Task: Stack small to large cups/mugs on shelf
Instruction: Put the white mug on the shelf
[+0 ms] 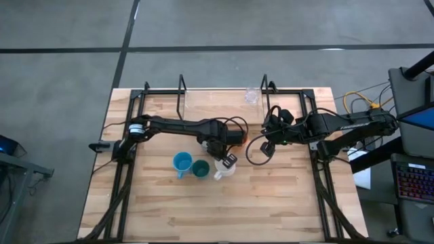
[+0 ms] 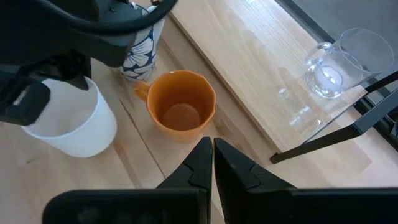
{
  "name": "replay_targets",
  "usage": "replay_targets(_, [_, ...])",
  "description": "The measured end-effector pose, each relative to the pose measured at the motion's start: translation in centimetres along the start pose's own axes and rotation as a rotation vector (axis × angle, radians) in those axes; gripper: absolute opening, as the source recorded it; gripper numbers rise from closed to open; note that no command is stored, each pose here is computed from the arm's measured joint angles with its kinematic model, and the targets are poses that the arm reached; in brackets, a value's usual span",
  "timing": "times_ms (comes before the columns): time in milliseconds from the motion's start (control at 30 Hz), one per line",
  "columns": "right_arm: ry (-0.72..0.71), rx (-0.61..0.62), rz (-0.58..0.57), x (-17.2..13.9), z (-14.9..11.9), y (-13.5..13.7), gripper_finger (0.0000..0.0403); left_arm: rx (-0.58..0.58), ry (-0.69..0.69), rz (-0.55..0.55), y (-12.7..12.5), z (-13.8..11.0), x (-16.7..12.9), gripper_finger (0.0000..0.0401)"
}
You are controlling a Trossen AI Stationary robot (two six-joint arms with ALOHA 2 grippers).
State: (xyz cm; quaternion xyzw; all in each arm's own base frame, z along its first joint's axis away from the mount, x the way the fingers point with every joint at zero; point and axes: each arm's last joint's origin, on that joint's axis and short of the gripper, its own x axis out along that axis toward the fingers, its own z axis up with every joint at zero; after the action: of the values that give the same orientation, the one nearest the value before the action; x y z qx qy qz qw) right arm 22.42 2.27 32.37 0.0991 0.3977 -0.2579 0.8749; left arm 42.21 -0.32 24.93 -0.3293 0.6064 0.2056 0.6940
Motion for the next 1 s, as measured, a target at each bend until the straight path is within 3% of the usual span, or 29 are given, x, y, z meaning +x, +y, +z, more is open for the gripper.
replay_targets(167, [0.0,0.0,0.0,0.0,0.0,0.0,0.0008,0.057,0.033,0.043,0.1,-0.4,-2.5,0.0001])
replay_targets(333, [0.0,0.001,0.0,0.0,0.0,0.0,0.0008,0.122,0.023,0.05,0.9,-0.1,-7.9,0.0])
replay_targets(467, [0.001,0.001,-0.001,0.0,0.0,0.0,0.0008,0.131,-0.093,-0.061,1.7,0.7,-12.4,0.0])
replay_targets(567, [0.0,0.002,0.0,0.0,0.0,0.0,0.0008,0.097,-0.098,-0.106,3.9,0.8,-14.4,0.0])
replay_targets(767, [-0.001,0.009,0.003,0.1,0.0,0.0,0.0009,0.053,-0.142,-0.074,9.3,2.7,-16.0,0.0])
replay_targets(1000, [0.002,0.024,0.009,0.1,0.0,0.1,0.0008,0.223,-0.202,0.048,14.8,5.2,-16.9,0.0])
